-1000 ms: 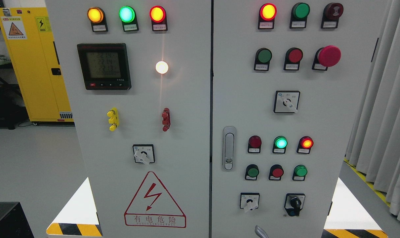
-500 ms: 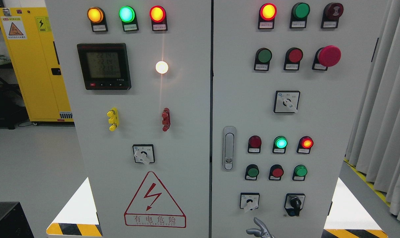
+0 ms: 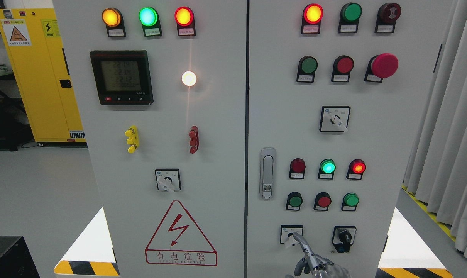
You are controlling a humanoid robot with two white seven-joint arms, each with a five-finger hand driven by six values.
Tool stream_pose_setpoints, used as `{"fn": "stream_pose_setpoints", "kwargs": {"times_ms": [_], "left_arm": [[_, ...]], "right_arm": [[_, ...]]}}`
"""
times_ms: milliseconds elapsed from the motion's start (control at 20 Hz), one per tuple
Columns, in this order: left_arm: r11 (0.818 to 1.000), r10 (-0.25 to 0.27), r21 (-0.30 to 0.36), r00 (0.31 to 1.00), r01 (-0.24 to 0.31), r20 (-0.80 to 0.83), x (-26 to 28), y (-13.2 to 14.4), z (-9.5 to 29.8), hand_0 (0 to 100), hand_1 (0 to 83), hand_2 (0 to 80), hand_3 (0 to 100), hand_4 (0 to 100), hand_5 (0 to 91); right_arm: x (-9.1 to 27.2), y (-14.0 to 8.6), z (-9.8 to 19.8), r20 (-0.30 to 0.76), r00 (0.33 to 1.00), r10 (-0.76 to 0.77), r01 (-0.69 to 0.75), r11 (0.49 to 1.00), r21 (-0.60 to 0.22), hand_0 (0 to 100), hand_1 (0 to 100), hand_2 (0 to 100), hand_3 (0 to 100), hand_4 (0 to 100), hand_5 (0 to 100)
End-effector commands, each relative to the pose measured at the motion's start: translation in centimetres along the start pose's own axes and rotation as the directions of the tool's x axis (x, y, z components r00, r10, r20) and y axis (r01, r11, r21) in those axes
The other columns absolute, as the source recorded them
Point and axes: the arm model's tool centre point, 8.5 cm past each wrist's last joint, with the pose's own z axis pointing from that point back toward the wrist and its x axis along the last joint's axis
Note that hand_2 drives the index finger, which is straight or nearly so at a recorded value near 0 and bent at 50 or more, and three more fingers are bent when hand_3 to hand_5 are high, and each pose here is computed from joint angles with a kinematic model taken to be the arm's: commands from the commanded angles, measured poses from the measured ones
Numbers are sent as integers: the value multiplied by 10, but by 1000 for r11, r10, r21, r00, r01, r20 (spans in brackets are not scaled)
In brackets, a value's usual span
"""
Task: Press green start button
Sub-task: 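Raise the right hand toward the green push button in the lower row, then press the green push button with the right hand's extended finger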
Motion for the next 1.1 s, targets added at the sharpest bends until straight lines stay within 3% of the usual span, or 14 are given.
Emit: {"fn": "stream_pose_setpoints", "kwargs": {"times_ms": [0,300,1050], "left_arm": [[1000,0,-4,1000,0,-1,0,-1,0,120,556,0,0,0,0],[1000,0,-4,1000,0,-1,0,-1,0,120,556,0,0,0,0],[1000,0,-4,1000,0,-1,0,-1,0,120,556,0,0,0,0]], "right_arm": [[-21,-17,-21,-45,986,163,-165,986,-31,690,907,0,935,959,1000],[-21,-18,-43,-33,981,193,-194,980,-44,695,914,0,933,954,1000],[-28,3,-43,-51,983,179,-178,984,15,752,929,0,943,950,1000]]}}
